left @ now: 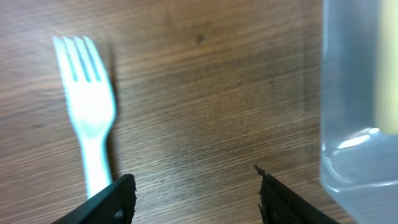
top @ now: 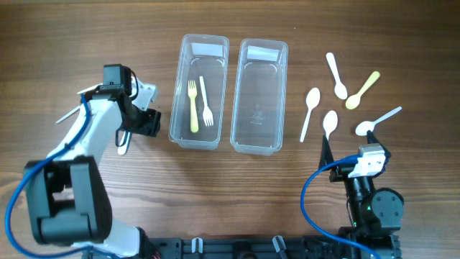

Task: Pack container
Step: 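Lower the left gripper onto the light blue fork and grasp it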

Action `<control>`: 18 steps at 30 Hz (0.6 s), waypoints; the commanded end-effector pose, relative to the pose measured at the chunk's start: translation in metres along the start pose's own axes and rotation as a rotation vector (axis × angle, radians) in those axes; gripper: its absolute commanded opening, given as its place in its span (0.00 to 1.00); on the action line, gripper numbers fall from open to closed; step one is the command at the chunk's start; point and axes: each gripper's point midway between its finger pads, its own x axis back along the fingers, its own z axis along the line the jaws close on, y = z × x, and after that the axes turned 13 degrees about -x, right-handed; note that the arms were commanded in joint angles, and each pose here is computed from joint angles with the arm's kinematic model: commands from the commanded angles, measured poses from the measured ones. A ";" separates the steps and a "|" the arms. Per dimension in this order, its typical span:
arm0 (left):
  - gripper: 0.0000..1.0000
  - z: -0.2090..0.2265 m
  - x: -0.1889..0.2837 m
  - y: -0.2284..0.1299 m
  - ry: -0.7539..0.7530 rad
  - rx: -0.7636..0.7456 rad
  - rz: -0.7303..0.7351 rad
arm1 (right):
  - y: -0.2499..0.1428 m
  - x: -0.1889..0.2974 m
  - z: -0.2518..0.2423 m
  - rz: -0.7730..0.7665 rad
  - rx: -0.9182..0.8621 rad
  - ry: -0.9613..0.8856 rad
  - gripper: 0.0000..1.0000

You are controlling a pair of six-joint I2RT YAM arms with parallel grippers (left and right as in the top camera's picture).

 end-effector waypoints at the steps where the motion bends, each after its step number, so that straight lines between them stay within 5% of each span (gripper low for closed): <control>1: 0.68 0.024 0.033 0.007 0.157 -0.029 -0.029 | 0.000 0.000 0.001 -0.003 0.007 0.009 1.00; 9: 0.72 0.058 0.026 -0.007 0.228 0.044 0.003 | 0.000 0.000 0.001 -0.003 0.006 0.009 1.00; 18: 0.69 0.046 -0.021 -0.019 0.042 0.029 0.031 | 0.000 0.000 0.001 -0.003 0.006 0.009 1.00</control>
